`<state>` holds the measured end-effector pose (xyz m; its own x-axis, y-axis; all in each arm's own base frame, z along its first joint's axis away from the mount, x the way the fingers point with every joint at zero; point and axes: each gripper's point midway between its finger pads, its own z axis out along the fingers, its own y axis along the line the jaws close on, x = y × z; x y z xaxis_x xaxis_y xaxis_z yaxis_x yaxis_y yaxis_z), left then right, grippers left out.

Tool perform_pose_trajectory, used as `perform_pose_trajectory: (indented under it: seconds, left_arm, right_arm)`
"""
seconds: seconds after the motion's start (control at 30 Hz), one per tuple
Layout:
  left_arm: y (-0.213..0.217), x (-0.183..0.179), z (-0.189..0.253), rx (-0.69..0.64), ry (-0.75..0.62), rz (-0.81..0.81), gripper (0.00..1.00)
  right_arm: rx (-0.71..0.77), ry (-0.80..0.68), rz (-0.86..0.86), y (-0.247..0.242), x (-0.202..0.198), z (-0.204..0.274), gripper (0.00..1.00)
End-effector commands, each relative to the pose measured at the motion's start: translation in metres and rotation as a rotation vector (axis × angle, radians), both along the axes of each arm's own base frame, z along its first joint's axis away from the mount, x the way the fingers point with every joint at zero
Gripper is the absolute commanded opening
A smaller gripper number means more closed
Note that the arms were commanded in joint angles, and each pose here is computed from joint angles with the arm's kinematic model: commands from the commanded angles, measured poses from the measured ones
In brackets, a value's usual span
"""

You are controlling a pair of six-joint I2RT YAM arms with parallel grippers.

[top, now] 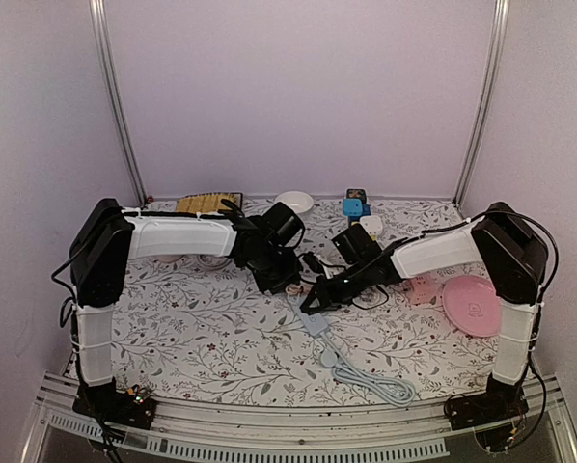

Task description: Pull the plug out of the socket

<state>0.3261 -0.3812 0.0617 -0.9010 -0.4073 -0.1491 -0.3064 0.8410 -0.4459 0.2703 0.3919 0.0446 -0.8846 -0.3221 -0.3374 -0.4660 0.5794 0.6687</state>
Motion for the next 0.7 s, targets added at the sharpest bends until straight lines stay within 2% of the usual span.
perform_pose_trajectory:
  seconds: [0.0,0.23,0.43,0.57,0.67]
  left_arm:
    - [0.003,-0.003,0.012,-0.008,0.005,0.004,0.00]
    - [0.002,0.003,0.058,-0.099,-0.122,0.027,0.00]
    - [0.011,0.006,0.063,-0.210,-0.137,0.074,0.00]
    - [0.015,0.011,0.062,-0.194,-0.142,0.073,0.00]
    - [0.012,0.016,0.065,-0.125,-0.158,0.043,0.00]
  right_arm:
    - [-0.109,-0.005,-0.086,-0.007,0.016,-0.020,0.03]
    - [-0.194,0.004,-0.133,-0.020,0.019,-0.039,0.03]
    - [-0.216,-0.028,-0.142,-0.020,0.028,-0.036,0.03]
    - [-0.235,-0.034,-0.136,-0.023,0.027,-0.040,0.03]
    - [-0.242,-0.027,-0.132,-0.023,0.027,-0.043,0.03]
